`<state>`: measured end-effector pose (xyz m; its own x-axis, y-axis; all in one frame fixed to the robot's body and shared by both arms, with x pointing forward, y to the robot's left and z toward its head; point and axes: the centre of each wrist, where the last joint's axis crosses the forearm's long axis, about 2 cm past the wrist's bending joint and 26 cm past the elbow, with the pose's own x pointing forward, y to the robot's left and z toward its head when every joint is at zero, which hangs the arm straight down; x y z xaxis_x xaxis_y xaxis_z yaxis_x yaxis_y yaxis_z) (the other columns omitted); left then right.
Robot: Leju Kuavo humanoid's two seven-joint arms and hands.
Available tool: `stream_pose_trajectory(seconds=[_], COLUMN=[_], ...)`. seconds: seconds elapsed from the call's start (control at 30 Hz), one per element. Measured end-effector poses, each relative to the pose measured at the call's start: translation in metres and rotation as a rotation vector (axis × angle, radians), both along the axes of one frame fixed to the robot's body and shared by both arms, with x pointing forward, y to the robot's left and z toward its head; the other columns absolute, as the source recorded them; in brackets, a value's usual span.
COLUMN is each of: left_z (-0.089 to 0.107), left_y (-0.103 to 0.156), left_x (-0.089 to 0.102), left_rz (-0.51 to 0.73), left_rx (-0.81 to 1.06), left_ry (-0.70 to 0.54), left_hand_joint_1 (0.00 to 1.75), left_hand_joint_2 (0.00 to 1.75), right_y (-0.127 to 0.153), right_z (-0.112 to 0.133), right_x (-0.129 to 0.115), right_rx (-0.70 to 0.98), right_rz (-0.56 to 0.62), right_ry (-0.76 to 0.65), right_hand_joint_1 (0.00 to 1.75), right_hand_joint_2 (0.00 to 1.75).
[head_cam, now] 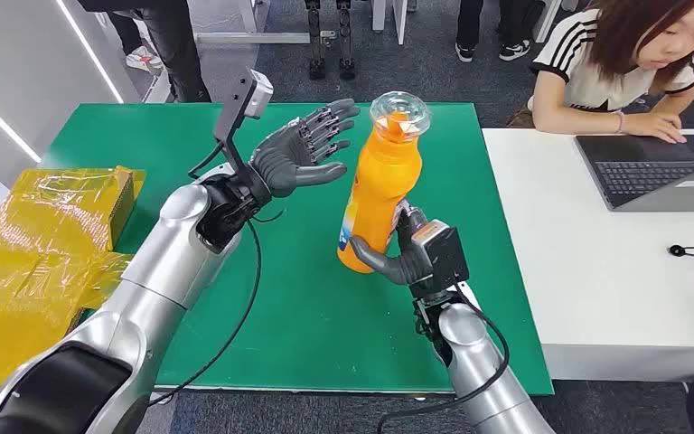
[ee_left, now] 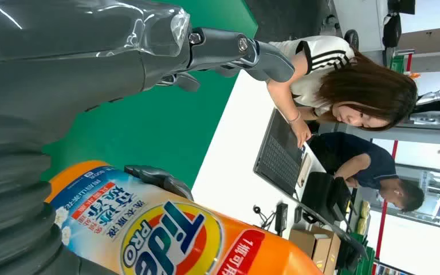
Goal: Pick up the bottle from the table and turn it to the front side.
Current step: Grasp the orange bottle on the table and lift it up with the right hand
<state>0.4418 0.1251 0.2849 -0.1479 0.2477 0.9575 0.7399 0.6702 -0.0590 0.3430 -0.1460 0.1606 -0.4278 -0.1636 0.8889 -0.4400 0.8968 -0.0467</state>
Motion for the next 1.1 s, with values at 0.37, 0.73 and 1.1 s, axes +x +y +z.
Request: stream_pose_trajectory(seconds=[0.37,0.73,1.1], left_z=[0.003,-0.005,-0.019], left_y=[0.001,0.019,0.040], left_x=[0.004,0.008,0.000], left_rz=[0.017,0.221,0.217], left_rx=[-0.011,-0.030,-0.028], left_ry=[0.018,-0.089,-0.122], left_hand_joint_1=[0.00,0.00,0.00], left_hand_joint_2=[1.75,1.75,1.75], right_y=[-0.004,-0.038,-0.058], right_z=[-0.001,-0.009,-0.005], right_x=[-0.001,-0.002,0.031], right_rx=[0.002,0.065,0.045], right_rz=[-0.012,-0.164,-0.208], right_ry=[-0.001,0.033,0.089], right_hand_joint_1=[1.75,1.75,1.75], right_hand_joint_2=[1.75,1.75,1.75])
